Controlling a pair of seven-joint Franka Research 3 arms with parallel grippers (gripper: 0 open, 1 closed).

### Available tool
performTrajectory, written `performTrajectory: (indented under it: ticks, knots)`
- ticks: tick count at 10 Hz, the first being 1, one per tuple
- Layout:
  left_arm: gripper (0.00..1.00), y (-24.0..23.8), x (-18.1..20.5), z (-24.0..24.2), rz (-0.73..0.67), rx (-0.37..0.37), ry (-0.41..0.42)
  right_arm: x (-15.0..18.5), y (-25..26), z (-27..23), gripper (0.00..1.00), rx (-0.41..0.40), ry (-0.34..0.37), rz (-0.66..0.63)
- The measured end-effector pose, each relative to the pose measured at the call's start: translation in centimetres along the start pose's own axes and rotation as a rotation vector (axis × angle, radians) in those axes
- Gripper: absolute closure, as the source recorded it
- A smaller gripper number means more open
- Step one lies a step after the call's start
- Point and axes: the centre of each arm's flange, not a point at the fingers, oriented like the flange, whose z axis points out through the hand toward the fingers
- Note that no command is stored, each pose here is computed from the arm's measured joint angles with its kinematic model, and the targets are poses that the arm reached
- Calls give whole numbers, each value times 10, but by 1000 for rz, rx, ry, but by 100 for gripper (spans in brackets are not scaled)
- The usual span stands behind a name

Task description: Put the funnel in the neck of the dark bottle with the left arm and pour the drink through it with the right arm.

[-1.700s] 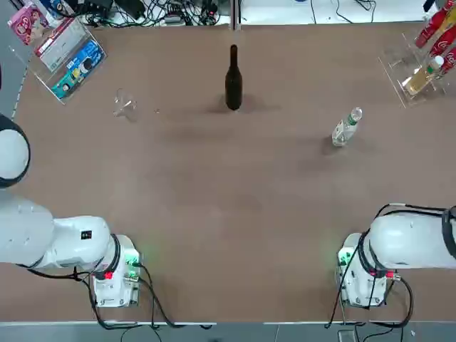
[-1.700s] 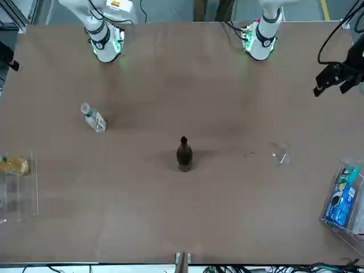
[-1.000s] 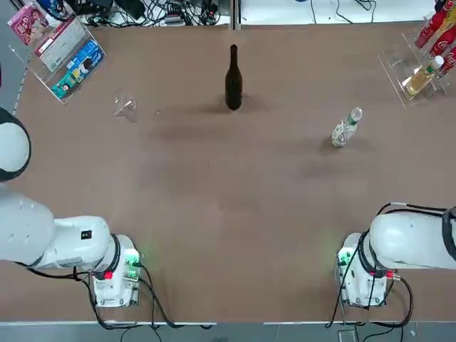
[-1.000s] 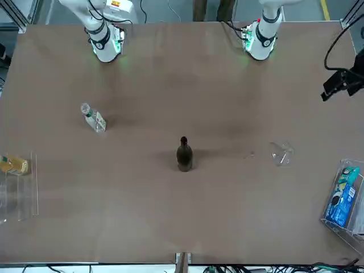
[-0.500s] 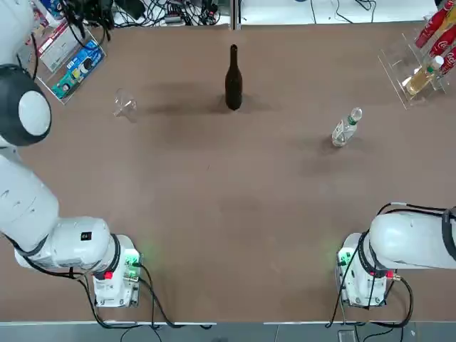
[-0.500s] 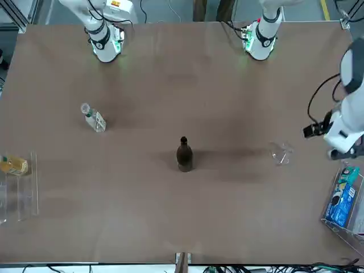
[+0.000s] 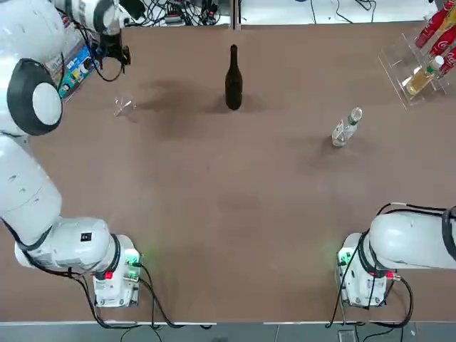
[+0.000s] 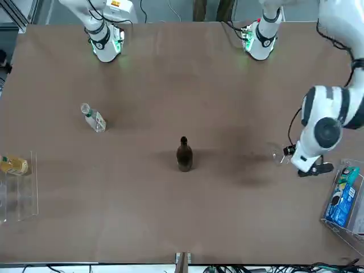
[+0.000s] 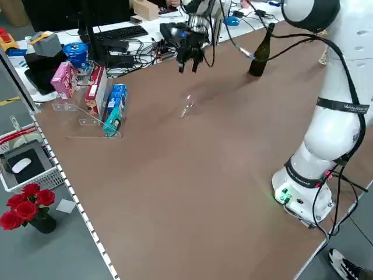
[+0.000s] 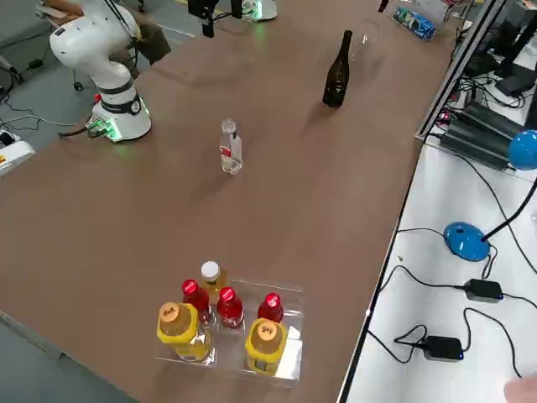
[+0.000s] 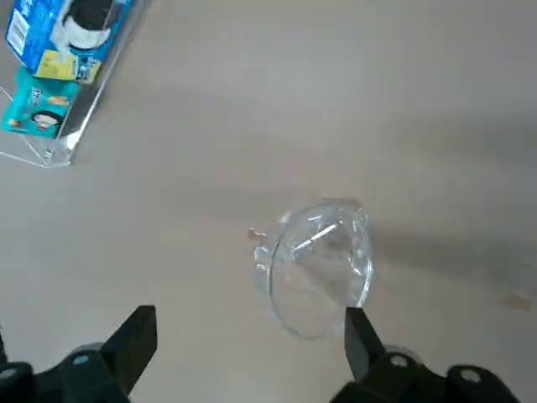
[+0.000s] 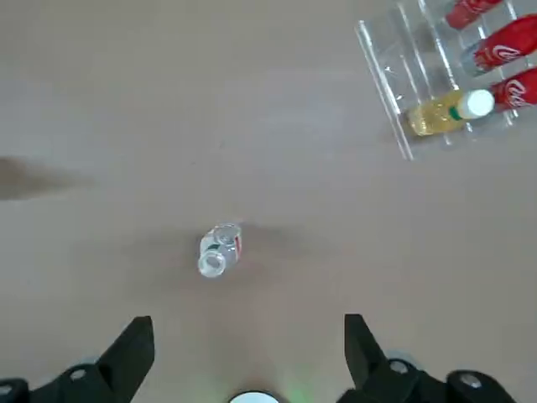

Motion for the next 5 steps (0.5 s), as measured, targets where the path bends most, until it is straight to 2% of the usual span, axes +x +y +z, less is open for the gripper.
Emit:
performTrajectory:
  ticks: [3,4,5]
  knots:
    - [7,30,-6,69,27,171,-26,7,-49,3,0,-5,25,-91]
    - [15,32,-9,78,32,190,-33,7,-54,3,0,-6,25,-100]
    - [31,32,-11,81,35,194,-38,7,-55,4,0,-6,23,-103]
